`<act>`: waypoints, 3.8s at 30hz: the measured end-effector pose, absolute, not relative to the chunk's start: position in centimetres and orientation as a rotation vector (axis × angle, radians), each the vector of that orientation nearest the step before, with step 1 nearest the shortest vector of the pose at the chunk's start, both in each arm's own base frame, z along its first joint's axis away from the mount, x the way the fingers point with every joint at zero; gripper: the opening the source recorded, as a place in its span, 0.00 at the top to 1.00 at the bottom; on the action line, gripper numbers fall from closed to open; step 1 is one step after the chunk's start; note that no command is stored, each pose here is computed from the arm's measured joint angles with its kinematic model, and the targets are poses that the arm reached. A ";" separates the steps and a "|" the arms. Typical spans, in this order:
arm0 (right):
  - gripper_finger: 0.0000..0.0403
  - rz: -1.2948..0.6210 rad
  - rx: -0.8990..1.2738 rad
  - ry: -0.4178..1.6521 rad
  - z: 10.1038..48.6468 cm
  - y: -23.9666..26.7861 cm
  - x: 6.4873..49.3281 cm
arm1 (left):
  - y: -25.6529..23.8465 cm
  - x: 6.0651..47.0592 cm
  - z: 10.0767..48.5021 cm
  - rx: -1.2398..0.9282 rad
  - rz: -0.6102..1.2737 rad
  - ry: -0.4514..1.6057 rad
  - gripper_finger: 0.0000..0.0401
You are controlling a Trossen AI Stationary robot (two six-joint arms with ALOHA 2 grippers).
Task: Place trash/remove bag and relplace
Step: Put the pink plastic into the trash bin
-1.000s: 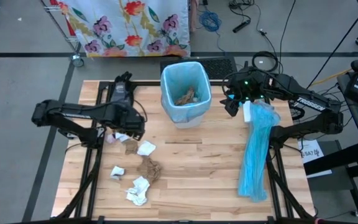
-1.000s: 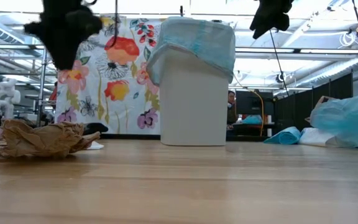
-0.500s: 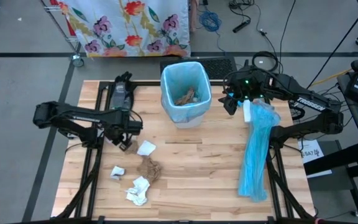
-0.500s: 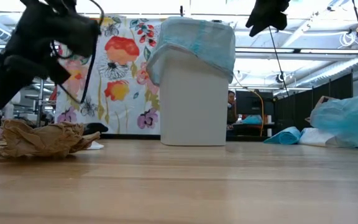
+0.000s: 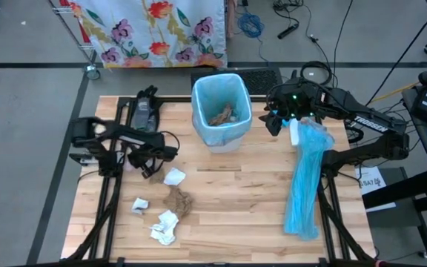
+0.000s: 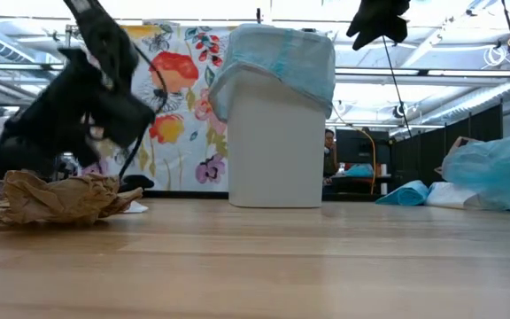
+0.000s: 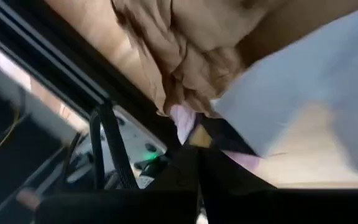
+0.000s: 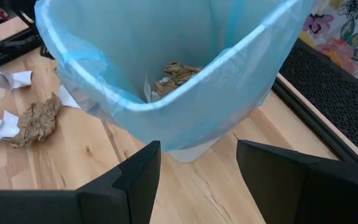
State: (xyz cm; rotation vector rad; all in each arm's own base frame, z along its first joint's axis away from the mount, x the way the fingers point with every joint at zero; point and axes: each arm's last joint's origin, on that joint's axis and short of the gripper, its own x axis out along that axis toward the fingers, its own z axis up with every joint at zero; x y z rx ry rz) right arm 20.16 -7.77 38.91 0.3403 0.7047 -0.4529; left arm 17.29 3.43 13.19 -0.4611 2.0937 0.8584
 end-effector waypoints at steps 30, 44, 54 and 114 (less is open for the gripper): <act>0.50 -0.453 0.338 0.699 39.0 -7.8 20.2 | 5.0 29.5 27.6 -0.485 0.618 1.318 1.00; 0.50 -0.453 0.343 0.702 38.9 -7.8 20.2 | 6.8 20.9 21.0 -0.665 0.899 1.460 1.00; 0.50 -0.451 0.344 0.700 38.9 -7.8 20.2 | 7.2 16.5 15.7 -0.866 1.143 1.367 1.00; 0.50 -0.553 0.592 0.638 39.0 -7.8 20.2 | 3.2 22.9 23.5 -0.479 0.252 0.904 0.44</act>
